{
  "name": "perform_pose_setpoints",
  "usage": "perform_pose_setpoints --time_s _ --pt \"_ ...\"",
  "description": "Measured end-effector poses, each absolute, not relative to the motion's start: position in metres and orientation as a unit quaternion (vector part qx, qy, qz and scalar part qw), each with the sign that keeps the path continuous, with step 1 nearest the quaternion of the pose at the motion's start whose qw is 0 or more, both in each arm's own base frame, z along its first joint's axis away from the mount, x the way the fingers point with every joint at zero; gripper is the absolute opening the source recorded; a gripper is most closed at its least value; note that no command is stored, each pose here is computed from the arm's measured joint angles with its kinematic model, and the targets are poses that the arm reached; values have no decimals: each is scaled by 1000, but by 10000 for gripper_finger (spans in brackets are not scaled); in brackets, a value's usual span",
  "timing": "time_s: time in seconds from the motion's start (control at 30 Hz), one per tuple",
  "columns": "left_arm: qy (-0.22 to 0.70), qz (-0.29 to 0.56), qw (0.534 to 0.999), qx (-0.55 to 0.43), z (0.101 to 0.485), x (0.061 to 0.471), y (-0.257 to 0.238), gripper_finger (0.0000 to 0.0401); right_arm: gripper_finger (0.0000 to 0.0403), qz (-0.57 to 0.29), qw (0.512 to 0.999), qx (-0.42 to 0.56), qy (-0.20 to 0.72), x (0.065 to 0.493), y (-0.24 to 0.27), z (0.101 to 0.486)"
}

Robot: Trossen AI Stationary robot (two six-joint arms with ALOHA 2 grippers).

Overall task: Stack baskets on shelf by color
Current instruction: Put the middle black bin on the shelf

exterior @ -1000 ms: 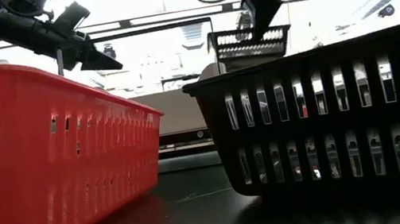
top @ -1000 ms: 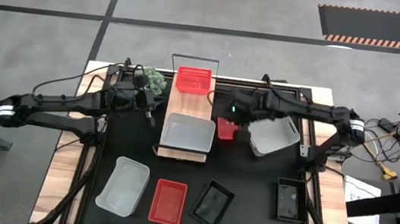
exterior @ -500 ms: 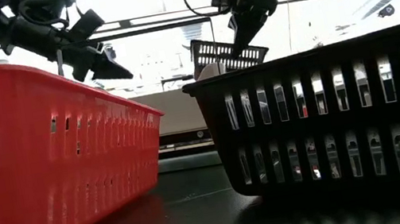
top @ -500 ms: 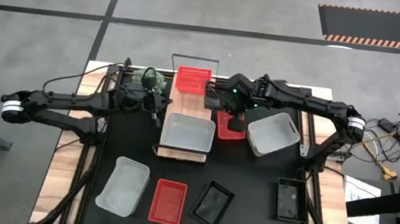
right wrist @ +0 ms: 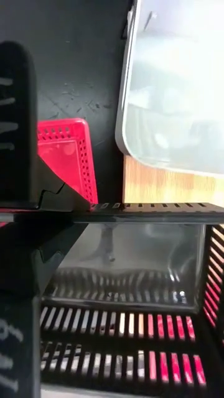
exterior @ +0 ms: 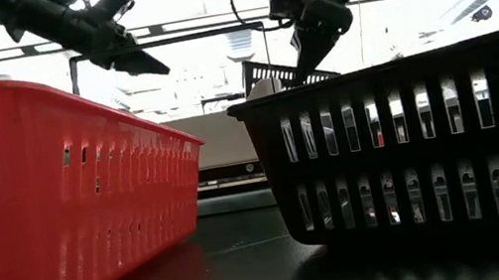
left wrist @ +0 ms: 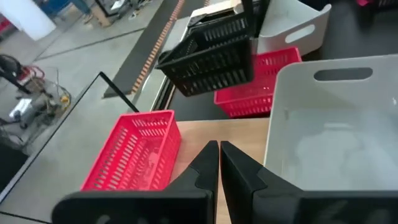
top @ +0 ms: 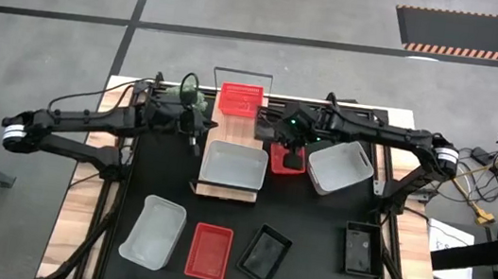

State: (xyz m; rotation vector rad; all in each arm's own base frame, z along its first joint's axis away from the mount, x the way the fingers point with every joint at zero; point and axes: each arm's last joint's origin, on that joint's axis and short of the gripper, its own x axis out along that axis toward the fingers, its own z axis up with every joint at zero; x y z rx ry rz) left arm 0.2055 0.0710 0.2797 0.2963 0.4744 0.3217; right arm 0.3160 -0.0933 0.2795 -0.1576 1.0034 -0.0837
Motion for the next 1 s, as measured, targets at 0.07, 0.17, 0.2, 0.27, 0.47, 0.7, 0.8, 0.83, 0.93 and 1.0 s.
perform_pose_setpoints --time_s 0.07,0.17,0.2,0.27,0.47,0.7,0.8,0.83,0.93,1.0 --pt "238 158 948 137 282 207 71 0 8 -36 872 -82 481 315 -93 278" --pt "244 159 948 127 281 207 71 0 8 -34 872 -87 480 317 -93 276" --pt "243 159 948 127 281 207 71 0 8 -34 873 -88 479 317 -94 276" --pt "246 159 948 126 279 207 71 0 8 -33 872 -90 480 317 -94 275" --pt "255 158 946 121 272 215 74 0 8 -28 870 -97 482 317 -94 275" --pt "291 154 937 116 256 230 82 0 8 -28 870 -95 483 317 -93 275" --pt "298 161 933 124 255 234 90 0 8 -28 870 -96 482 317 -93 275" --pt "302 165 931 125 254 236 93 0 8 -28 871 -97 481 317 -93 276" --pt "320 172 923 129 251 241 105 0 8 -28 871 -98 480 317 -94 276" --pt "326 165 922 130 249 243 111 0 8 -28 871 -96 481 317 -94 275"
